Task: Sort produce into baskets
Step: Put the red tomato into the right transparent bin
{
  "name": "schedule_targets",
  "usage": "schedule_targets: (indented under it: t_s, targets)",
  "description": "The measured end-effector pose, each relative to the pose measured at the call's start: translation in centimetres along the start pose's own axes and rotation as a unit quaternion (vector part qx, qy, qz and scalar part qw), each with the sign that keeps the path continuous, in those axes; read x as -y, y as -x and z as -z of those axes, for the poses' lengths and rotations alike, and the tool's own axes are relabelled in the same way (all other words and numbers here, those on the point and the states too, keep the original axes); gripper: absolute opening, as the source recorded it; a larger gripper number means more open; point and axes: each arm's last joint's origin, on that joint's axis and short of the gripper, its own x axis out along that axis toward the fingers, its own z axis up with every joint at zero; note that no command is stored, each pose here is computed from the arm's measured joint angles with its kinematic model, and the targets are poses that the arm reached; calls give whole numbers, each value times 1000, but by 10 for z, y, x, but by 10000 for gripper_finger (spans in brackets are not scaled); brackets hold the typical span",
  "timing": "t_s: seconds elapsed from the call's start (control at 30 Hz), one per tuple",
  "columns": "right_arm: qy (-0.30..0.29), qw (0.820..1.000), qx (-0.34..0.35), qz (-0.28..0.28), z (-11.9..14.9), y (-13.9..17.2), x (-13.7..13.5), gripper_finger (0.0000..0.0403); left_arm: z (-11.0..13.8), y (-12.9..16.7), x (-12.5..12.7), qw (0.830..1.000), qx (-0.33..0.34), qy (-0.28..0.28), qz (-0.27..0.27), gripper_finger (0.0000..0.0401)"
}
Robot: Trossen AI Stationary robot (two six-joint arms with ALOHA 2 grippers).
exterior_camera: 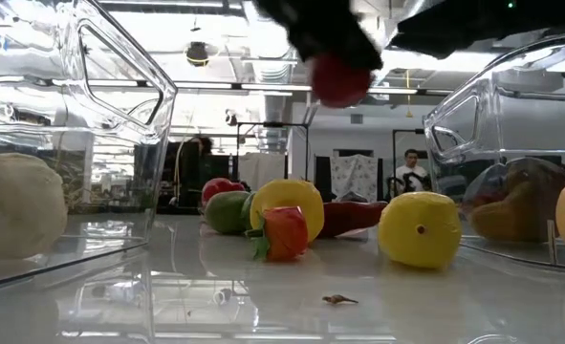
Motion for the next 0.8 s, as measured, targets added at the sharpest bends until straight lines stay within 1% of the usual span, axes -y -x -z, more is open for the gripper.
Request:
schedule_targets:
  t_s: [0.1,0.2,0.33,0.43,0.53,0.6,0.7,0.8]
  targets:
    - [1,1000,14,12,-4,11,4,297,-16,-9,1,999,32,-2,26,258]
    - [3,999,43,28,-11,23,9,297,-31,-16,2,994,90,-1,56,258]
    - [-2,997,69,39,-16,37,14,297,-35,-39,7,986,148,0,72,258]
    - [-17,997,67,27,-15,43,15,297,-30,-59,11,984,163,-2,75,258]
    - [-26,998,51,16,-12,44,14,297,-27,-74,13,983,167,5,81,260]
    - [-30,998,47,14,-11,44,13,297,-26,-83,16,981,166,10,98,268]
    - [-36,998,43,12,-11,42,13,297,-25,-90,18,980,158,19,124,293]
    - [-43,998,36,11,-9,39,13,297,-25,-90,18,980,156,18,123,331]
